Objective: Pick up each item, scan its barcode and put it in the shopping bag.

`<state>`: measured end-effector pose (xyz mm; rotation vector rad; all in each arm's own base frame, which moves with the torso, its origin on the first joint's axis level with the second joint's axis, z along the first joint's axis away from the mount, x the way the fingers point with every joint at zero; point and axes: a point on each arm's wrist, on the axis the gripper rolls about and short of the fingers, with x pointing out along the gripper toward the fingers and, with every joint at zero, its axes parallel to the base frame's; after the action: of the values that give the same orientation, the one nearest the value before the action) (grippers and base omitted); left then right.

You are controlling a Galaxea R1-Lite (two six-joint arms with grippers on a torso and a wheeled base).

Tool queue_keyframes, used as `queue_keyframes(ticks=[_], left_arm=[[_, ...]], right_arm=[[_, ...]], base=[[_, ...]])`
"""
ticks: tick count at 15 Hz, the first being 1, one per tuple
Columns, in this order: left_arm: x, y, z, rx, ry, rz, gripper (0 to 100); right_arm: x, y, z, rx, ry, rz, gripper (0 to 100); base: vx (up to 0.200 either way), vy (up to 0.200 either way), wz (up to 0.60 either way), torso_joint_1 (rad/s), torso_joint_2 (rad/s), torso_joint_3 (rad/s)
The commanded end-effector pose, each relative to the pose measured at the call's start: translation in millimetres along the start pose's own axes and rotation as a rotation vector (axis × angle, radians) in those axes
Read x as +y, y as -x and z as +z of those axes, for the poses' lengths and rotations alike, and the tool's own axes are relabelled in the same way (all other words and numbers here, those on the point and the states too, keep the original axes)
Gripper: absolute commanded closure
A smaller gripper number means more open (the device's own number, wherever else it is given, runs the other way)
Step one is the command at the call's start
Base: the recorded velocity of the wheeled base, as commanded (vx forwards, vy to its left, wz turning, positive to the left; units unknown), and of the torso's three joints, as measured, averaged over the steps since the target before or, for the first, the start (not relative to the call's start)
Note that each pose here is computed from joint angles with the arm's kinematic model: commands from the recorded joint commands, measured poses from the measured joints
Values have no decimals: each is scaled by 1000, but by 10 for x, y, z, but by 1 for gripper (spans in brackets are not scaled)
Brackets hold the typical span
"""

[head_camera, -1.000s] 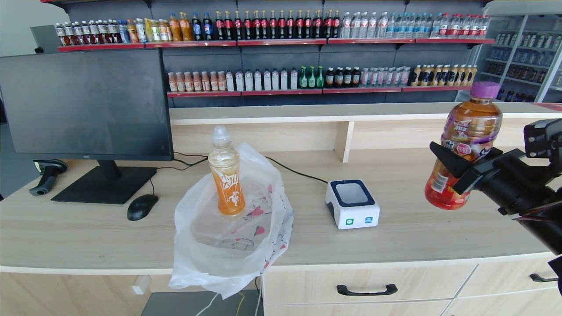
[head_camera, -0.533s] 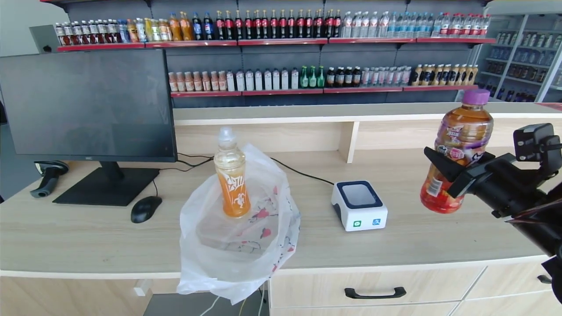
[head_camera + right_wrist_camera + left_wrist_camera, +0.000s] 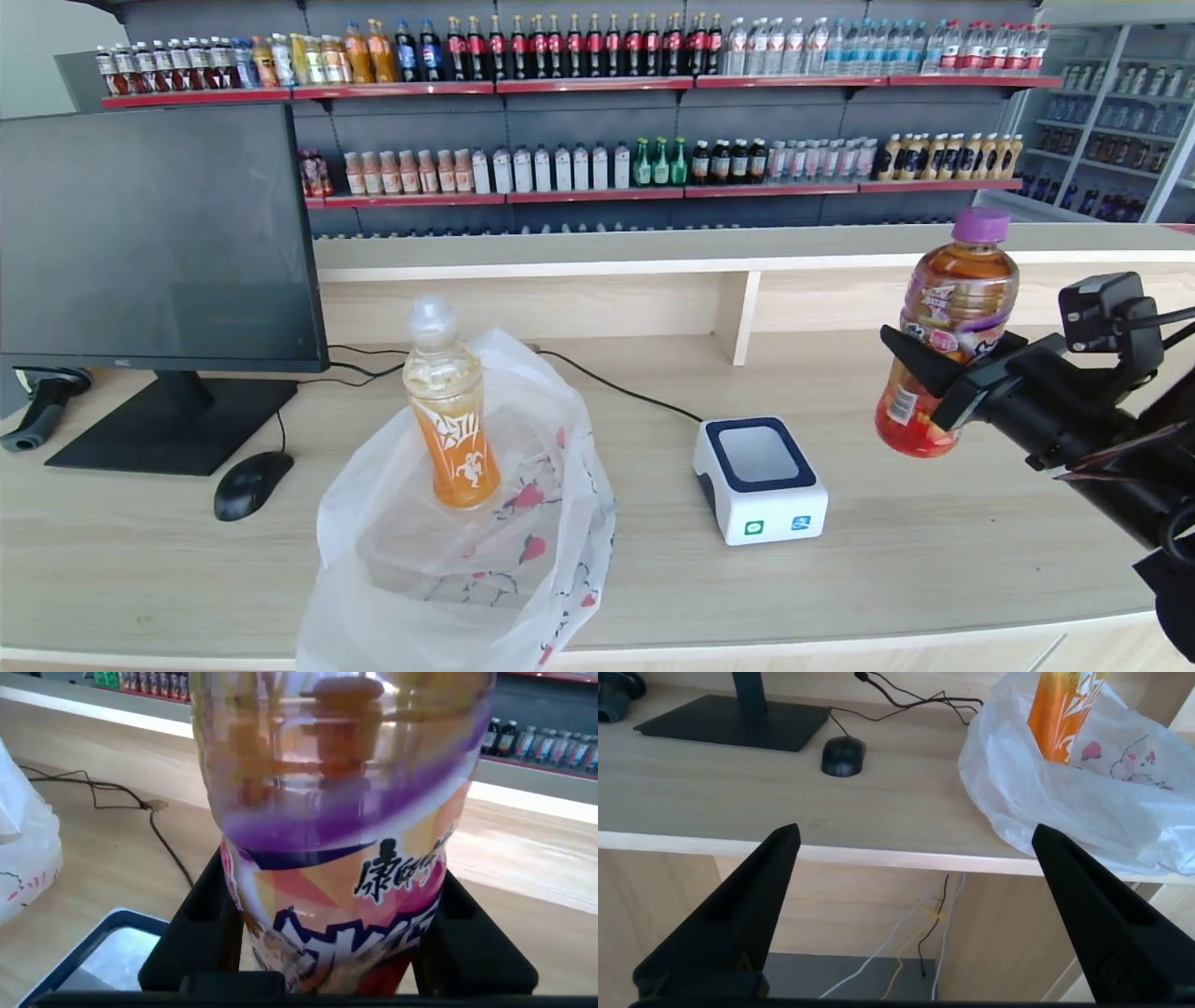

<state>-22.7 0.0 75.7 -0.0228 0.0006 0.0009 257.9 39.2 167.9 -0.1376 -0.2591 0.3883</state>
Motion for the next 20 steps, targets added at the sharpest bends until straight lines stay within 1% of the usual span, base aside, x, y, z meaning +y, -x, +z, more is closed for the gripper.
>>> queue_keyframes(ticks=[1,4,5,6,10,11,12,14,16,18,20], left_arm=[[0,0,0,-1,0,1,0],[0,0,0,-1,0,1,0],[0,0,0,-1,0,1,0],[0,0,0,-1,0,1,0],[0,0,0,-1,0,1,0],[0,0,2,-2,0,1,0],[0,0,2,-2,-1,-1,0],[0,0,2,-2,0,1,0],[0,0,2,-2,0,1,0],[0,0,2,-2,-1,1,0],[0,0,0,-1,3,2,0]], right_arm=[[68,-98,-3,-18,22,32,100],[211,-319,51,-80,103,88,100],[289,-385,57,-96,125,113,100],[381,-425,52,-105,151,141,100],[577,-506,28,-127,229,206,100],[667,-488,-11,-126,247,265,100],[699,-480,-42,-136,277,324,100],[706,-495,-124,-152,360,391,100],[719,-492,-135,-180,448,417,100],[746,-523,-212,-198,474,486,100],[723,-535,-314,-223,530,560,100]], base=[[0,0,0,0,0,0],[0,0,0,0,0,0],[0,0,0,0,0,0],[0,0,0,0,0,0],[0,0,0,0,0,0],[0,0,0,0,0,0],[0,0,0,0,0,0],[0,0,0,0,0,0],[0,0,0,0,0,0],[0,0,0,0,0,0],[0,0,0,0,0,0]])
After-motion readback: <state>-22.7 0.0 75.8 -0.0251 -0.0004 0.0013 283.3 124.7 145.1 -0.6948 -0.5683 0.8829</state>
